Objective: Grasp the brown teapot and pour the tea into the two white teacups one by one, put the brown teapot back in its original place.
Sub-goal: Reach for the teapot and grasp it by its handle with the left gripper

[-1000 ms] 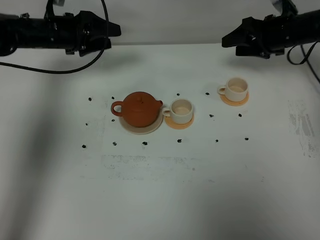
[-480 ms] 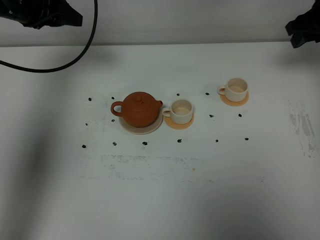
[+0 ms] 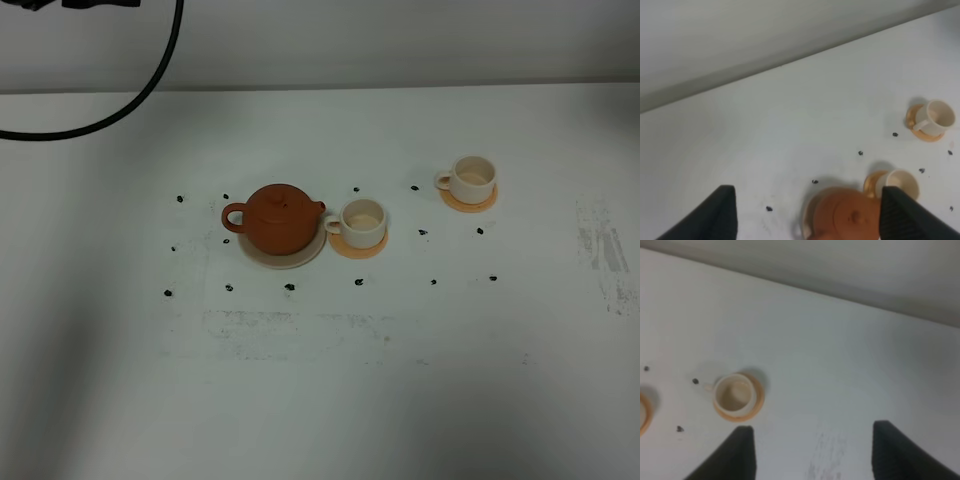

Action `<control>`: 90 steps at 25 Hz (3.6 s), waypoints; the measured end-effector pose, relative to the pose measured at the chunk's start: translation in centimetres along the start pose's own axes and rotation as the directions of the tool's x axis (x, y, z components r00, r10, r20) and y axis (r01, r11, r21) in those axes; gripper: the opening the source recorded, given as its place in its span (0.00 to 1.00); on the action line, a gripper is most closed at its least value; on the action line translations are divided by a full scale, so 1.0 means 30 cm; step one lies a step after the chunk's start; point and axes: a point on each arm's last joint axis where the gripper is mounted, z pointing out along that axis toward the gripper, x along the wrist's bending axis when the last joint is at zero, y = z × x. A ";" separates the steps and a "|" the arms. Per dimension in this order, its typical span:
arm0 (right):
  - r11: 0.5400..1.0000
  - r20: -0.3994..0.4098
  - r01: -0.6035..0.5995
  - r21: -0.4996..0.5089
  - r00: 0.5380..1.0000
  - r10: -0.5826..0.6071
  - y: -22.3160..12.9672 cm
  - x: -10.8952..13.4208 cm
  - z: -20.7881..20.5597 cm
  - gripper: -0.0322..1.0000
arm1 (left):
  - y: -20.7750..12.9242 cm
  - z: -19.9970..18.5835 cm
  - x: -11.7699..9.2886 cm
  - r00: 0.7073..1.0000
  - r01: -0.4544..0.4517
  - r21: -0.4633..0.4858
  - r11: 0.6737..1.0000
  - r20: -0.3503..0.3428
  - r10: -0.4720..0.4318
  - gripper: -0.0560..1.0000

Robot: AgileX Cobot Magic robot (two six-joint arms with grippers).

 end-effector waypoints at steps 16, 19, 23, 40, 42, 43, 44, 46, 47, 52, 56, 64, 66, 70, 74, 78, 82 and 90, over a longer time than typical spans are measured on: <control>0.927 -0.044 -0.056 -0.370 0.998 0.043 -0.417 0.254 -0.522 0.53 | -0.222 -0.183 -0.137 0.978 -0.025 -0.119 0.993 -0.206 0.000 0.63; 0.914 -0.056 -0.052 -0.402 0.998 0.032 -0.510 0.300 -0.596 0.53 | -0.261 -0.204 -0.148 0.973 -0.031 -0.153 0.988 -0.230 -0.005 0.63; 0.883 -0.049 -0.039 -0.468 0.999 0.018 -0.635 0.354 -0.685 0.51 | -0.273 -0.220 -0.155 0.970 -0.045 -0.166 0.985 -0.243 0.004 0.63; 0.925 0.090 -0.028 -0.379 0.994 0.067 -1.037 0.371 -0.488 0.45 | -0.286 -0.216 -0.156 0.971 -0.046 -0.134 0.990 -0.239 0.013 0.63; 0.930 0.087 -0.039 -0.367 0.993 0.075 -1.065 0.367 -0.437 0.45 | -0.288 -0.215 -0.157 0.972 -0.045 -0.125 0.991 -0.235 0.014 0.63; 0.932 0.085 -0.045 -0.359 0.993 0.080 -1.073 0.366 -0.423 0.45 | -0.290 -0.215 -0.157 0.973 -0.043 -0.119 0.992 -0.232 0.015 0.63; 0.932 0.085 -0.046 -0.359 0.993 0.081 -1.076 0.366 -0.420 0.45 | -0.293 -0.213 -0.158 0.974 -0.041 -0.110 0.993 -0.228 0.015 0.63; 0.933 0.086 -0.046 -0.357 0.993 0.081 -1.080 0.366 -0.416 0.45 | -0.297 -0.206 -0.157 0.975 -0.036 -0.094 0.995 -0.221 0.014 0.63; 0.939 0.085 -0.050 -0.341 0.993 0.084 -1.086 0.365 -0.407 0.45 | -0.300 -0.200 -0.155 0.976 -0.031 -0.081 0.996 -0.216 0.013 0.63; 0.941 0.098 -0.068 -0.331 0.989 0.107 -1.109 0.357 -0.402 0.45 | -0.315 -0.153 -0.137 0.981 -0.008 -0.016 1.000 -0.196 0.004 0.63; 0.937 0.102 -0.070 -0.342 0.988 0.112 -1.114 0.356 -0.407 0.45 | -0.317 -0.139 -0.130 0.981 -0.003 -0.007 1.000 -0.195 0.001 0.63; 0.934 0.080 -0.082 -0.348 0.990 0.117 -1.113 0.362 -0.408 0.45 | -0.320 -0.124 -0.123 0.981 0.000 0.005 1.000 -0.194 0.001 0.63; 0.933 0.077 -0.084 -0.349 0.990 0.117 -1.113 0.363 -0.408 0.45 | -0.324 -0.110 -0.117 0.982 0.006 0.021 1.000 -0.190 -0.002 0.63; 0.932 0.069 -0.088 -0.351 0.990 0.119 -1.112 0.365 -0.408 0.45 | -0.330 -0.077 -0.101 0.983 0.020 0.047 0.999 -0.186 -0.011 0.63; 0.933 0.073 -0.084 -0.350 0.990 0.117 -1.113 0.364 -0.408 0.45 | -0.330 -0.068 -0.095 0.982 0.022 0.044 0.999 -0.190 -0.014 0.63; 0.934 0.086 -0.077 -0.348 0.990 0.114 -1.113 0.361 -0.408 0.45 | -0.330 -0.062 -0.092 0.982 0.009 0.050 0.999 -0.189 0.000 0.63; 0.934 0.086 -0.077 -0.348 0.990 0.114 -1.113 0.361 -0.408 0.45 | -0.338 -0.036 -0.081 0.983 -0.030 0.084 0.996 -0.179 0.045 0.63; 0.934 0.086 -0.077 -0.348 0.990 0.114 -1.113 0.361 -0.408 0.45 | -0.376 0.033 -0.059 0.989 -0.053 0.208 0.977 -0.122 0.079 0.63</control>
